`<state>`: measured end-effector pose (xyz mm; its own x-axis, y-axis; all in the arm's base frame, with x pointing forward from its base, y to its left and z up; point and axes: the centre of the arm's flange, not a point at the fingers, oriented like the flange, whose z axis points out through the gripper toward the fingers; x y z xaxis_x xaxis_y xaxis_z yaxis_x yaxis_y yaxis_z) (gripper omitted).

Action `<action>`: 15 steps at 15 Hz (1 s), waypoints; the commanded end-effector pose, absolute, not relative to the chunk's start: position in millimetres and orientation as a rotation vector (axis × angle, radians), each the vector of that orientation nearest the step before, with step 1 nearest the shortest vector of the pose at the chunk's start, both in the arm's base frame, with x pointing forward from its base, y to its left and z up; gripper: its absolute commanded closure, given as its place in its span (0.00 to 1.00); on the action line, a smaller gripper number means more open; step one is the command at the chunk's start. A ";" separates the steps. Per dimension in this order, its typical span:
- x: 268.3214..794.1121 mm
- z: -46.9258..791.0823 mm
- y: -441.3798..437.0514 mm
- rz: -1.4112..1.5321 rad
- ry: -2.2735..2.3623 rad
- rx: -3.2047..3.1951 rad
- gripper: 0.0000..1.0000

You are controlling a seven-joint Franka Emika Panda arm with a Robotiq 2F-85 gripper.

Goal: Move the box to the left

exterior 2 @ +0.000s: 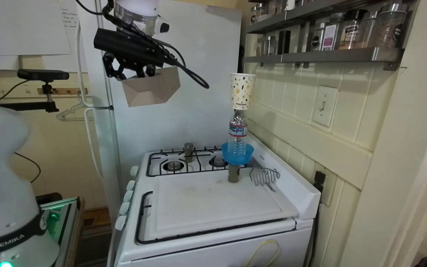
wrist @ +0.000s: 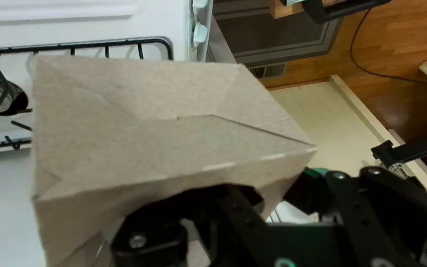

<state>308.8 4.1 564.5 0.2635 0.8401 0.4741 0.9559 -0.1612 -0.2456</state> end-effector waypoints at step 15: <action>305.5 444.6 56.7 -0.033 -1.564 -2.047 1.00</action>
<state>305.5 56.7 444.6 0.3197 0.8829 0.3439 0.8964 -0.1643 -0.4116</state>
